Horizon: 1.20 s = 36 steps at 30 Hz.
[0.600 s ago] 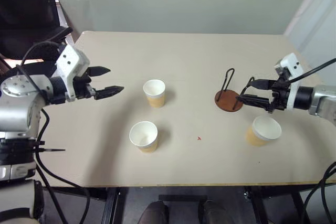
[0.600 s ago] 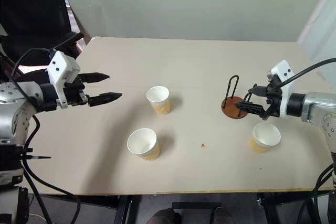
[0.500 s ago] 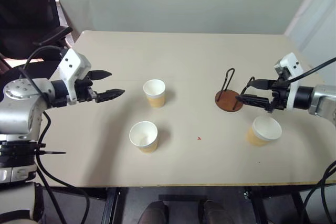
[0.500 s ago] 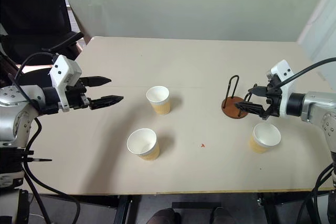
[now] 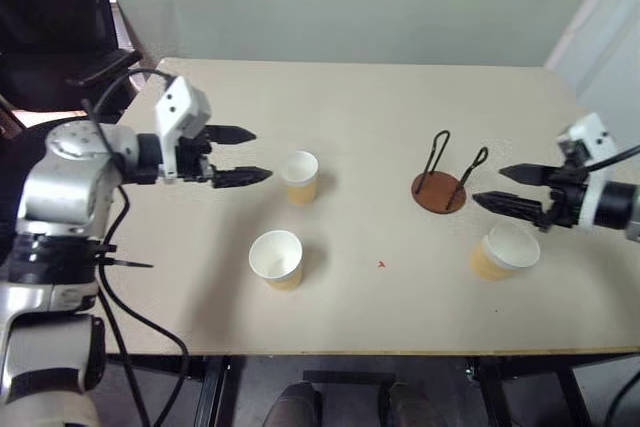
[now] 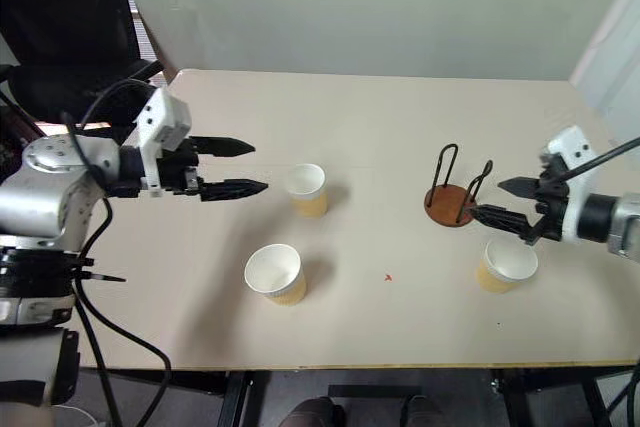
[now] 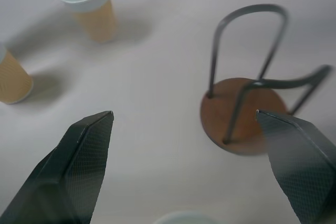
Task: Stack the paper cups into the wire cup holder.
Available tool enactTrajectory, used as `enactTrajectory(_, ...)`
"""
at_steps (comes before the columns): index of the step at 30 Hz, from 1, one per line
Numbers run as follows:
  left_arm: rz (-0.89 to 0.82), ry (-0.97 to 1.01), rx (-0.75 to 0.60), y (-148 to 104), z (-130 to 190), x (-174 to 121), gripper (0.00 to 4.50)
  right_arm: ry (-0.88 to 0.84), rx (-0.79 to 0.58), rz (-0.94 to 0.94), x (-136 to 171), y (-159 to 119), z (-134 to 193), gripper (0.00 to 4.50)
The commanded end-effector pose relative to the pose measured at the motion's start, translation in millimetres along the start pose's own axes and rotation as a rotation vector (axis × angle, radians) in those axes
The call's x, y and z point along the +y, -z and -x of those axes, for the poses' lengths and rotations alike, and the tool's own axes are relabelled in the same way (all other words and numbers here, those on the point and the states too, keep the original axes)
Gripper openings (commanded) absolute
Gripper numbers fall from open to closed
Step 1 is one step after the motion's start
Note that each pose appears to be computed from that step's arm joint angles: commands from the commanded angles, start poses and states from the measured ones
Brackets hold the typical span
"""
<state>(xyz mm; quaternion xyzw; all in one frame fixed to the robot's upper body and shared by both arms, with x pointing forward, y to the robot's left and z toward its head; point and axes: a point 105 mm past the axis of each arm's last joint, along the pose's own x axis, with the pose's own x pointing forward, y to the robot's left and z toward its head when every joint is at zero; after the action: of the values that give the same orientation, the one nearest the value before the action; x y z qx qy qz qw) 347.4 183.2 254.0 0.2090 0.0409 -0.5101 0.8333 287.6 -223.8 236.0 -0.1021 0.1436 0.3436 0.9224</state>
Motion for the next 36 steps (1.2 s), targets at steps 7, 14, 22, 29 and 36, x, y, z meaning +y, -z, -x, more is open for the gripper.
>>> enactTrajectory(7, -0.081, 0.028, -0.044, -18, -5, 3, 4.16, 0.072, -0.030, -0.017, 3, 0, -10, 4.49)
enactTrajectory(14, -0.086, 0.014, -0.050, -16, -7, 0, 4.16, 0.112, 0.006, -0.020, -8, -1, -25, 4.49)
enactTrajectory(22, -0.085, 0.004, -0.052, -12, -7, -1, 4.16, 0.159, 0.063, -0.068, -21, 12, -52, 4.49)
enactTrajectory(29, -0.092, -0.008, -0.044, -10, -5, 1, 4.16, 0.221, 0.048, -0.093, -33, 11, -68, 4.49)
enactTrajectory(36, -0.092, -0.014, -0.038, -7, -1, 0, 4.16, 0.256, 0.010, -0.112, -39, 5, -76, 4.49)
